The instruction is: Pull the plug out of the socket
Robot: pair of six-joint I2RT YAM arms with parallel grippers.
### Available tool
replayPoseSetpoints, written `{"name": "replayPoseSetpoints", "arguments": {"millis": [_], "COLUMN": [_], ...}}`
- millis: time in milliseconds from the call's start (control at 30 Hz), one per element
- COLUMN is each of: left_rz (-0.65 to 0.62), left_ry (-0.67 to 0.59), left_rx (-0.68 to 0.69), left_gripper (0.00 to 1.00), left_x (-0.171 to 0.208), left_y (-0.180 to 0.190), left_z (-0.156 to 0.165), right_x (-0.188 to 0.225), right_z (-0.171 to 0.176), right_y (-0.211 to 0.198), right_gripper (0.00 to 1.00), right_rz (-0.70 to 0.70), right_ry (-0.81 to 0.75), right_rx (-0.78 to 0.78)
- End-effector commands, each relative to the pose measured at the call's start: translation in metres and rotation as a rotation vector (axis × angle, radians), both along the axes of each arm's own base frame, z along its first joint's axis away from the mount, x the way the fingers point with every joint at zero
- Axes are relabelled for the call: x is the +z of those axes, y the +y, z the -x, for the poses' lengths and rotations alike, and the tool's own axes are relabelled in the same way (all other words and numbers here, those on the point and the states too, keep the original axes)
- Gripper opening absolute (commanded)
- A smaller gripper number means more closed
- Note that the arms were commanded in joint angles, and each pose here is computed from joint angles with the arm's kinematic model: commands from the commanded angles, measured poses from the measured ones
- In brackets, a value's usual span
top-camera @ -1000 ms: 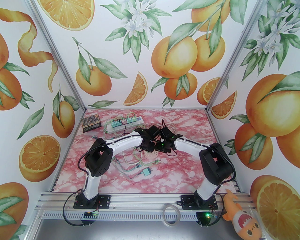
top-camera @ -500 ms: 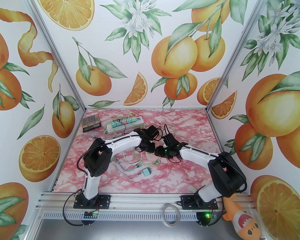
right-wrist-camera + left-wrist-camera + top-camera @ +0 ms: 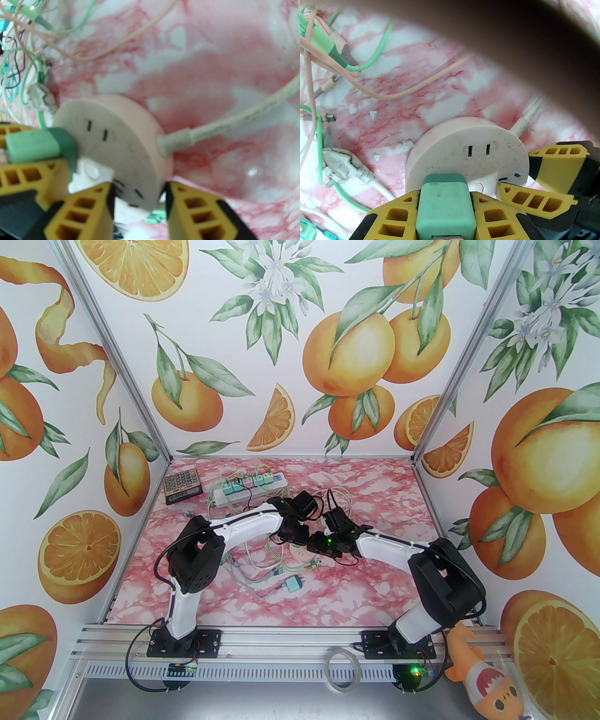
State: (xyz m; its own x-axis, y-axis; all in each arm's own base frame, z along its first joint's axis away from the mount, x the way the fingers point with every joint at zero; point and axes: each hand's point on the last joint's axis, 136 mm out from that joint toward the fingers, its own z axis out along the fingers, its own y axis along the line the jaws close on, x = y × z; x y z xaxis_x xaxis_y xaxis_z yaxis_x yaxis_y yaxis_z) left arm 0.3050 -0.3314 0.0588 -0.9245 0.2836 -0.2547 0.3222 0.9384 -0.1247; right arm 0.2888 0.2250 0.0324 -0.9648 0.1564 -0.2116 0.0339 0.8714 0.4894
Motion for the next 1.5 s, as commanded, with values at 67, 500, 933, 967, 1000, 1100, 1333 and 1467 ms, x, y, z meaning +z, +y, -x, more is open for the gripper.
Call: {"name": "replayPoseSetpoints", "arguments": {"millis": [67, 500, 933, 967, 1000, 1100, 1333, 1467], "left_rz": [-0.078, 0.129, 0.122, 0.085, 0.035, -0.087, -0.070, -0.005], "left_ry": [-0.132, -0.020, 0.009, -0.006, -0.029, -0.067, -0.051, -0.027], "left_rx": [-0.126, -0.038, -0.014, -0.031, -0.052, -0.107, -0.113, -0.089], "left_gripper": [0.04, 0.02, 0.02, 0.02, 0.02, 0.02, 0.00, 0.00], "left_x": [0.021, 0.039, 0.032, 0.029, 0.026, 0.016, 0.012, 0.020], "left_y": [-0.024, -0.028, -0.018, -0.017, -0.016, -0.014, -0.022, -0.025], "left_z": [0.010, 0.011, 0.008, 0.009, 0.010, 0.015, 0.023, 0.019], "right_x": [-0.058, -0.065, -0.065, -0.065, -0.065, -0.066, -0.066, -0.067], "right_z": [0.041, 0.049, 0.050, 0.049, 0.050, 0.050, 0.050, 0.050], "right_y": [-0.040, -0.044, -0.045, -0.045, -0.045, -0.044, -0.045, -0.045], "right_gripper": [0.33, 0.27, 0.26, 0.26, 0.26, 0.26, 0.26, 0.26], "right_rz": [0.241, 0.303, 0.313, 0.313, 0.313, 0.316, 0.326, 0.329], "right_ry": [0.195, 0.227, 0.224, 0.223, 0.224, 0.228, 0.232, 0.235], "right_rx": [-0.024, -0.002, 0.001, 0.002, 0.001, 0.004, 0.003, 0.005]}}
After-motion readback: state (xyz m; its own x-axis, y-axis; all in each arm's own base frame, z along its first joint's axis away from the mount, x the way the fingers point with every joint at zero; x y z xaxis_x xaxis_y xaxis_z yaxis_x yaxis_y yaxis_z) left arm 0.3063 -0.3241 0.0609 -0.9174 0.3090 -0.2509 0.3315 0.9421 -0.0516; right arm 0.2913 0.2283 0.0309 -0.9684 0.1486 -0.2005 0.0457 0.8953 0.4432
